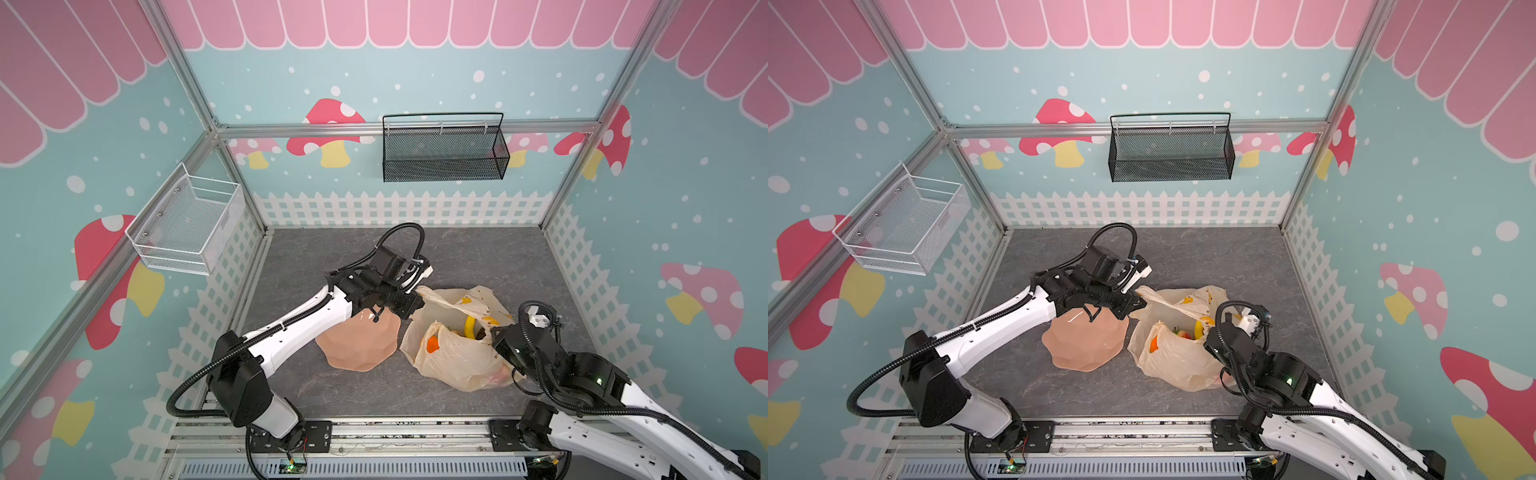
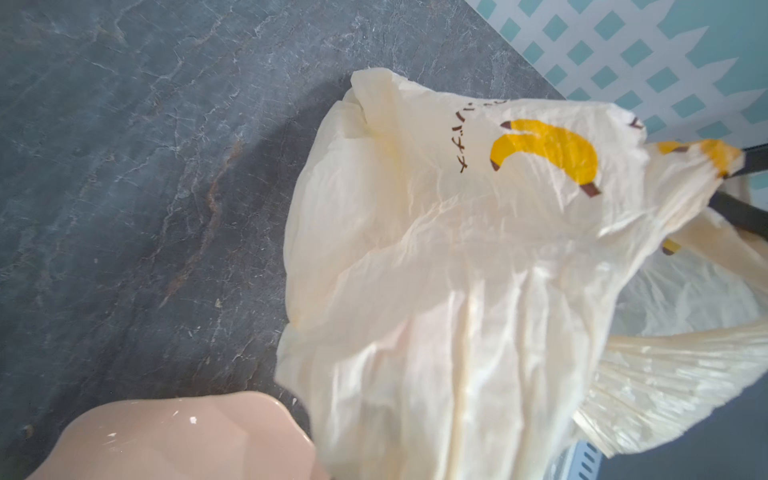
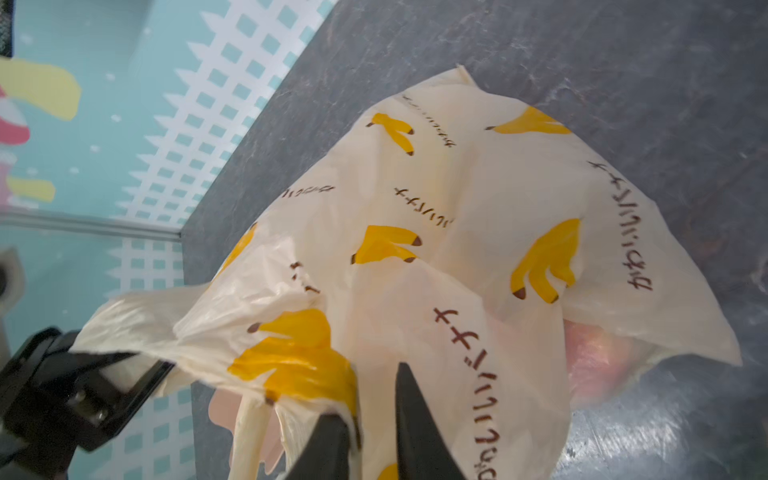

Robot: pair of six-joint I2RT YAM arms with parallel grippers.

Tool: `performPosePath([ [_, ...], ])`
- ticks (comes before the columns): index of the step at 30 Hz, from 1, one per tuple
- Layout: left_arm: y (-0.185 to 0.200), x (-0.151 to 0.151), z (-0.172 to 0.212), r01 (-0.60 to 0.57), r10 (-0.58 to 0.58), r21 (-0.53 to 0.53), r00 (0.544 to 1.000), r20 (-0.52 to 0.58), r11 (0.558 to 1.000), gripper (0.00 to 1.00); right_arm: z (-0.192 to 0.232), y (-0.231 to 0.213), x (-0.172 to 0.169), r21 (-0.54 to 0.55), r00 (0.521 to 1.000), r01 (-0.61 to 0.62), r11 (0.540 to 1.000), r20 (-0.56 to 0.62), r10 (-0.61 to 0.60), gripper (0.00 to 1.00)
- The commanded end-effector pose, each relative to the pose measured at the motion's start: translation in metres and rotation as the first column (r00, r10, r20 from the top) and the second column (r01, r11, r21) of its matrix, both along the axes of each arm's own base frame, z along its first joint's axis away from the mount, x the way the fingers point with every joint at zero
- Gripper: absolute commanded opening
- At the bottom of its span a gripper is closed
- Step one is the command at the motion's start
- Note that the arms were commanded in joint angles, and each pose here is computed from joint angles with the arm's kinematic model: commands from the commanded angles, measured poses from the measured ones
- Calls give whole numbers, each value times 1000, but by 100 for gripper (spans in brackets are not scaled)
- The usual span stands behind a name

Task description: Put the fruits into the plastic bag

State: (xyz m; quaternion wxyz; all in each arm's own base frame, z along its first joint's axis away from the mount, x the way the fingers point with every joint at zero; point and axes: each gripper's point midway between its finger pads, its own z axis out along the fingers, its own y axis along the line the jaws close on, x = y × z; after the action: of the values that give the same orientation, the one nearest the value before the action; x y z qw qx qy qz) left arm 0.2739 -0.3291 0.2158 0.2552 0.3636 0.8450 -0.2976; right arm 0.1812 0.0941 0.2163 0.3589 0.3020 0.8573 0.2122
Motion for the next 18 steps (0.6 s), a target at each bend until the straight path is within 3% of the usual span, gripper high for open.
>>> performPosePath([
  [1, -1, -12, 0, 8, -11, -45, 998, -67, 999, 0, 18, -24, -4, -52, 998, 64, 997, 17, -63, 43],
  [7, 7, -22, 2, -38, 31, -56, 992, -120, 998, 0, 110, -42, 11, -95, 967, 106, 990, 243, -80, 62],
  [9, 9, -25, -3, -51, 43, -53, 989, -144, 997, 0, 152, -35, 17, -86, 941, 68, 994, 336, -35, 68],
  [12, 15, -23, -4, -80, 75, -36, 989, -131, 996, 0, 212, 9, 29, -86, 849, -121, 989, 506, 148, 69],
  [14, 18, -21, -1, -93, 89, -34, 989, -116, 995, 0, 225, 42, 35, -79, 821, -229, 970, 520, 236, 69],
  [18, 19, -19, 1, -104, 100, -33, 989, -106, 994, 0, 215, 146, 47, 17, 767, -509, 861, 464, 444, 68],
])
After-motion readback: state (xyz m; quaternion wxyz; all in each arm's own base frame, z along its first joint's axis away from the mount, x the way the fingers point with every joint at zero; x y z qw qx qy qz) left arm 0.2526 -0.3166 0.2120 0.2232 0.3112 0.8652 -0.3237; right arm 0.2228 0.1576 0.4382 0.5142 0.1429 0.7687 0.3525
